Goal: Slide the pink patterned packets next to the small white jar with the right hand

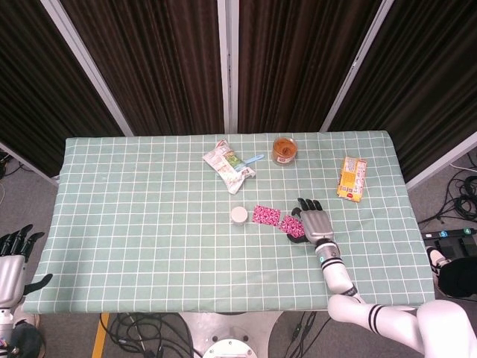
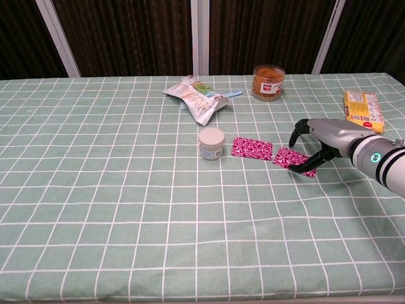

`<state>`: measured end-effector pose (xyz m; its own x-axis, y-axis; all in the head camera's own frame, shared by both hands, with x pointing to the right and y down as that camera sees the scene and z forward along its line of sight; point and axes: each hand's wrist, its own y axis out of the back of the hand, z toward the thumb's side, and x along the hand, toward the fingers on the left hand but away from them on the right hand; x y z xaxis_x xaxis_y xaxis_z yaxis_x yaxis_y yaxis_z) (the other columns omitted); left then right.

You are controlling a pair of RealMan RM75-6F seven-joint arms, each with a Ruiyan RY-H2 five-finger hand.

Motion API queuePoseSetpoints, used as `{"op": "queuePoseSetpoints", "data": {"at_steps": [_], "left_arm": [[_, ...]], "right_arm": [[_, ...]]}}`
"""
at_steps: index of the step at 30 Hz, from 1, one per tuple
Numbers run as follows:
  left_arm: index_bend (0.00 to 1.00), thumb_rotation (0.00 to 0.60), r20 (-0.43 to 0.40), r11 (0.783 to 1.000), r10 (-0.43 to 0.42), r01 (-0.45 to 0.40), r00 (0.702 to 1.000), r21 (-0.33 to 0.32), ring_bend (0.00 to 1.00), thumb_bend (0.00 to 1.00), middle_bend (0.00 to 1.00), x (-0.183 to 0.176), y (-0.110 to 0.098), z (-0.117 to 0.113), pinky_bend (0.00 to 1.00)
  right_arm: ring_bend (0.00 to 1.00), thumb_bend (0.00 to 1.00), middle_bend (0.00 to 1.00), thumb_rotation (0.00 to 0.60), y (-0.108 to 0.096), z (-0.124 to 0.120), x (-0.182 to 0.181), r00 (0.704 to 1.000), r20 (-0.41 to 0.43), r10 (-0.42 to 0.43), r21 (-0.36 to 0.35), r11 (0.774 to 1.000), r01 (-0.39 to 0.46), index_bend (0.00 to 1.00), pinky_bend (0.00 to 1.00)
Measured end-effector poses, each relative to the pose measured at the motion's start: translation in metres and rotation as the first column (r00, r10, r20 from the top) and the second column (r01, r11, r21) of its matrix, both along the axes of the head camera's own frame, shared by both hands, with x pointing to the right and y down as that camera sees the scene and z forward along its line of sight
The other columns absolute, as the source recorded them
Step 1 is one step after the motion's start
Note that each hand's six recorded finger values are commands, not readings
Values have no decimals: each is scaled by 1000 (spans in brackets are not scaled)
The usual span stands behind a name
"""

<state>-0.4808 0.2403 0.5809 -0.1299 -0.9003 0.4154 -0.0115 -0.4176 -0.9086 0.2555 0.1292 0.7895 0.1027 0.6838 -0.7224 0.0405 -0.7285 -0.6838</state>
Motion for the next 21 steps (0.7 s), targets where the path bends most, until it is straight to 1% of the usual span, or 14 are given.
{"op": "queuePoseSetpoints", "data": {"at_steps": [11,21], "left_arm": [[252,600,-2,1000,-3,3,1000,-8,141,90,200,-2,1,2,139],[252,600,-2,1000,-8,8,1000,-11,141,89,200,-3,2,2,139]], "right_arm": [[0,162,39,396,3,5,0,1000,-19,-15,20,1000,15,286,0],[0,160,40,408,6,10,0,999,-27,-20,16,1000,20,285,0]]}}
